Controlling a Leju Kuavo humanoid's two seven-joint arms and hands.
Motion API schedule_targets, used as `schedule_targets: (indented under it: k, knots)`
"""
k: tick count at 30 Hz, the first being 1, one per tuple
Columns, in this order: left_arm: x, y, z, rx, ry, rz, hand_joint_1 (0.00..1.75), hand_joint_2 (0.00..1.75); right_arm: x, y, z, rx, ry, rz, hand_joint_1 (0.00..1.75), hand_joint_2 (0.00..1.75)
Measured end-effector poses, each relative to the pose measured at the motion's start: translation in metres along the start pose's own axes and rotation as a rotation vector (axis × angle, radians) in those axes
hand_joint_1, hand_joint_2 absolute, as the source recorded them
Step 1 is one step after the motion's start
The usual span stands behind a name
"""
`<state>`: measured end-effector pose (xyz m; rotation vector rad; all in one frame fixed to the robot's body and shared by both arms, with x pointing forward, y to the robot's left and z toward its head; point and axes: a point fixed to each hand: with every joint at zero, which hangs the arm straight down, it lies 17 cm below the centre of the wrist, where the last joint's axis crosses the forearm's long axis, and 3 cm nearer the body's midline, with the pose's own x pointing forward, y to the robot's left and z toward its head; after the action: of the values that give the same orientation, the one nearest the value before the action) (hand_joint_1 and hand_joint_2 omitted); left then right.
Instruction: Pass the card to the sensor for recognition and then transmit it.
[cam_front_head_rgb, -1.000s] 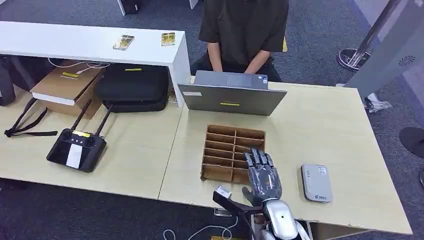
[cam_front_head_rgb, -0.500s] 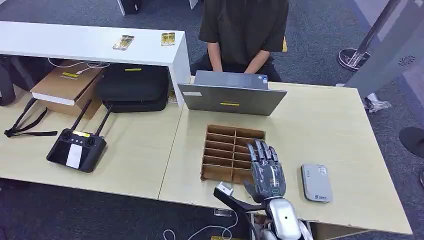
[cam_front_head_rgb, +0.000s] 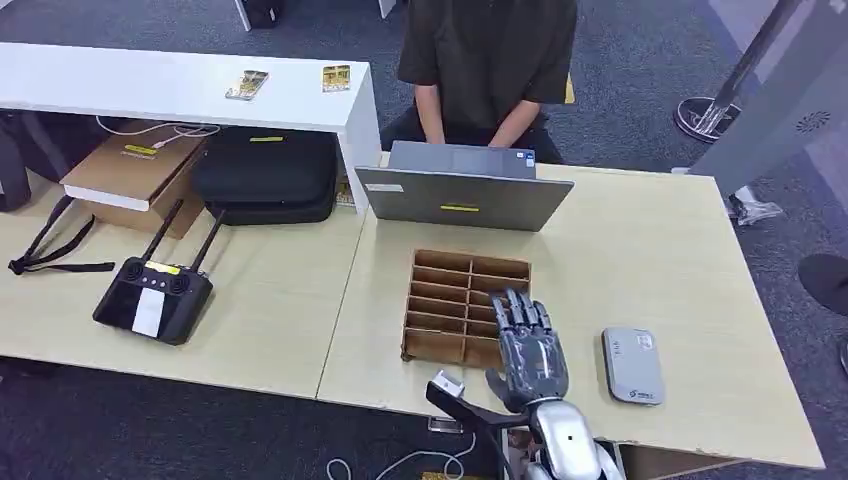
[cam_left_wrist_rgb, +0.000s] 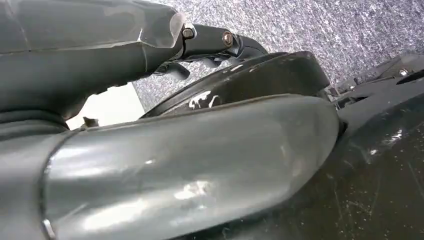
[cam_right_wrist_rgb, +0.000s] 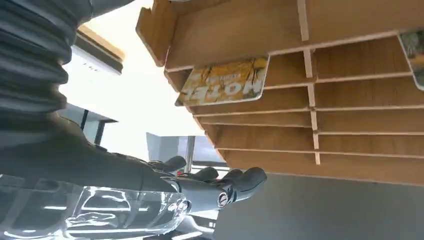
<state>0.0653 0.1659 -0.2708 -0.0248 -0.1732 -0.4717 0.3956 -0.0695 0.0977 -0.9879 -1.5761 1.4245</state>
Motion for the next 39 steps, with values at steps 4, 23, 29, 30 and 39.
schedule_targets:
  k: [4,23,29,30,39]
  knots:
    - [0.01,0.0,0.0,0.021,-0.028,0.001,0.0,0.0,0.001,0.002,0.0,0.004,-0.001,-0.009,0.0,1.75]
    - [0.069,0.0,0.005,0.089,-0.169,-0.039,0.0,0.0,0.002,-0.001,-0.003,-0.01,-0.001,-0.033,1.75,1.75]
    - [0.07,0.0,0.005,0.09,-0.173,-0.05,0.0,0.0,0.002,-0.001,-0.003,-0.013,0.001,-0.035,1.73,1.75]
    - [0.07,0.0,0.005,0.089,-0.174,-0.052,0.0,0.0,0.002,-0.002,-0.003,-0.016,0.002,-0.035,1.75,1.75]
    - [0.07,0.0,0.005,0.089,-0.168,-0.04,0.0,0.0,0.001,-0.004,-0.004,-0.029,0.005,-0.044,1.75,1.75]
